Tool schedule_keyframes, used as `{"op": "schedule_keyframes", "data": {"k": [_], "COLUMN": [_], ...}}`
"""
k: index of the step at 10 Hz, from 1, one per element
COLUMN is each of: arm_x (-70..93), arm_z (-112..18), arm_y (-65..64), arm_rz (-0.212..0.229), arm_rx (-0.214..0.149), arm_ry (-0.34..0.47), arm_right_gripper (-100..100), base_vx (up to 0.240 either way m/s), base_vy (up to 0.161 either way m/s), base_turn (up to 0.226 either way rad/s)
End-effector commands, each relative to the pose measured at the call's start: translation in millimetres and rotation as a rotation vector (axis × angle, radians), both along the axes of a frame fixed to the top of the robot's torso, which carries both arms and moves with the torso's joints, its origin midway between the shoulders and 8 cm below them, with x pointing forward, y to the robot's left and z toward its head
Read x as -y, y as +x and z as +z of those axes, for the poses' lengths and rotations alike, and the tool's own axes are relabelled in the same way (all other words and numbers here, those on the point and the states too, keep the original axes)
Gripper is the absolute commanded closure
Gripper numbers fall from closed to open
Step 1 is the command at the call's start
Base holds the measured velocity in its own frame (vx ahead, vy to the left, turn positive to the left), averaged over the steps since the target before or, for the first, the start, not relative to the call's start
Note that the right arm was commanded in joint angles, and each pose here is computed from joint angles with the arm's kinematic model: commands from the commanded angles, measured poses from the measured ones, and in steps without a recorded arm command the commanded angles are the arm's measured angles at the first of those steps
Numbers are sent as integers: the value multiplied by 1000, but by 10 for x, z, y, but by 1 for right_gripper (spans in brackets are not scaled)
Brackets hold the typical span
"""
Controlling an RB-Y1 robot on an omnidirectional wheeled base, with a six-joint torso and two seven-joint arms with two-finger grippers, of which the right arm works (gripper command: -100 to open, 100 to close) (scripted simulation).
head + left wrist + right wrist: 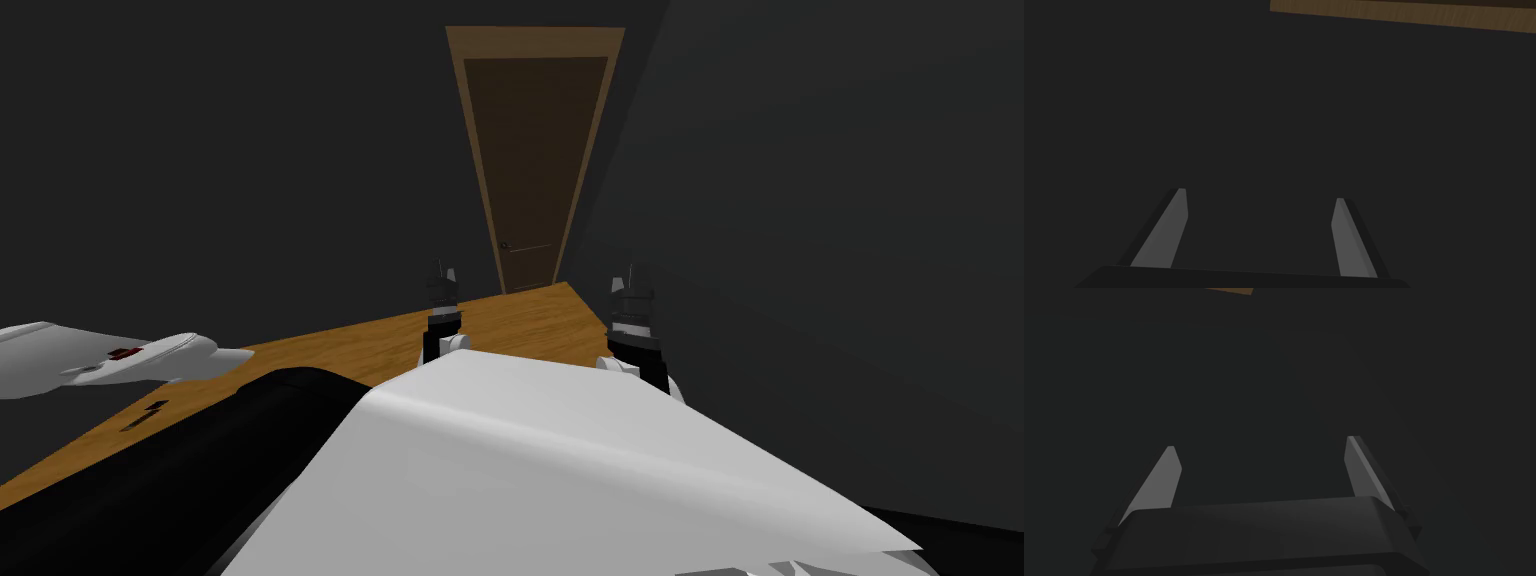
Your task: Pull the door open
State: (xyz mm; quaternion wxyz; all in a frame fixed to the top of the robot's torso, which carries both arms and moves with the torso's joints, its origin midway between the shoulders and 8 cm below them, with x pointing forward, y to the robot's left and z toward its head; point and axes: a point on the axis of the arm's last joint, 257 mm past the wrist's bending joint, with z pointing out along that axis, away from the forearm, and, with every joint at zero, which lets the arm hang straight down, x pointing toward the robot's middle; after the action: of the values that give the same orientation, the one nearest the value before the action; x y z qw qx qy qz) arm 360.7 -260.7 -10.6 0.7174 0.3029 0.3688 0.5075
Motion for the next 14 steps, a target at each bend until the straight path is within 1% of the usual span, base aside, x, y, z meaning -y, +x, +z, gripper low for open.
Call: {"op": "schedule_keyframes", "data": {"k": [1, 3, 6, 7, 14], "arm_x": [-11, -21, -28, -30, -21], "arm_z": [-105, -229, -360, -449, -848], "arm_y": [53, 113, 173, 212, 372], "arm_rz": [15, 32, 48, 59, 100], "arm_rx": [-15, -33, -52, -65, -124], "arm_ry": [5, 11, 18, 23, 44], "arm_right_gripper": [-100, -100, -100, -100, -100], "base_vx": [73, 115, 85, 86, 97], "base_vy": [28, 64, 56, 66, 57], "base_turn": [61, 71, 44, 77, 55]}}
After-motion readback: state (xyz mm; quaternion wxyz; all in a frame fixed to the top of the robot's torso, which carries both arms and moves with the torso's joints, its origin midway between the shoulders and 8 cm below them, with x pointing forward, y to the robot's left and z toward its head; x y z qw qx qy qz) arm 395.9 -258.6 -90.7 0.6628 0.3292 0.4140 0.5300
